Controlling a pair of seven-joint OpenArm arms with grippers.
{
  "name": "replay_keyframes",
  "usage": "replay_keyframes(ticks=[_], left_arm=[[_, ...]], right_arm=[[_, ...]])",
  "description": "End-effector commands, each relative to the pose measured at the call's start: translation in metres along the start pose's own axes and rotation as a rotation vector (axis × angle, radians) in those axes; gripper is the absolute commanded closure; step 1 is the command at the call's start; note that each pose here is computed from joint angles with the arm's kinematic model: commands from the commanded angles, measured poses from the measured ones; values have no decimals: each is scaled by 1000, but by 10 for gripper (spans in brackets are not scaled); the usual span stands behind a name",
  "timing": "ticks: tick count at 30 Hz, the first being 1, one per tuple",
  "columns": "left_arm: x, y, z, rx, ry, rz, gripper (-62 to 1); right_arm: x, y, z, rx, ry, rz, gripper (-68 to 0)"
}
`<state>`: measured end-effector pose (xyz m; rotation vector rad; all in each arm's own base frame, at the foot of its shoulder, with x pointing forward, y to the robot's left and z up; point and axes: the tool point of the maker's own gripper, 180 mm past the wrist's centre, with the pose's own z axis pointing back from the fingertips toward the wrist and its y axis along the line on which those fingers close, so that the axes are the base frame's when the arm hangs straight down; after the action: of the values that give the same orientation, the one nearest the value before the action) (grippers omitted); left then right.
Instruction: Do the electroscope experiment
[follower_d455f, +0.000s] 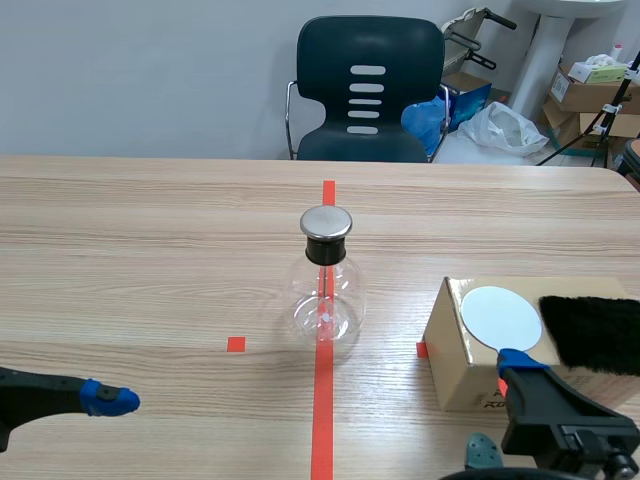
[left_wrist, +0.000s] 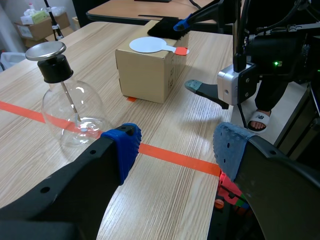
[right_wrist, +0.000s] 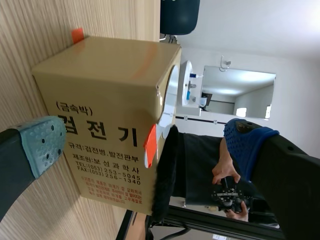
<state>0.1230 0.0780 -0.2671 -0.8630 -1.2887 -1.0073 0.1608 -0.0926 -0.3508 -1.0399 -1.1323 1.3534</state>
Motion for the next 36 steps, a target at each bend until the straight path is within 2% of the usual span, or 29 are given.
replay_keyframes(ticks=[1,10,17,26,36], left_arm=[[7,2,-1,3,-30,5,-347],[7,2,-1,3,-30,5,-347],[7,2,-1,3,-30,5,-347],[7,2,-1,3,-30,5,-347],[7,2,-1,3,-30,5,-347]], right_arm=[[-6,-15,-4,-72,6,-11,-667],[-22,-16,-8,-68,14,-16,-667],[-27,-17,-12,-68,-17,-39,-667],[-20,-18,-13,-67,-79,-69,-667],[-21,-18,-13,-67,-76,-69,-667]])
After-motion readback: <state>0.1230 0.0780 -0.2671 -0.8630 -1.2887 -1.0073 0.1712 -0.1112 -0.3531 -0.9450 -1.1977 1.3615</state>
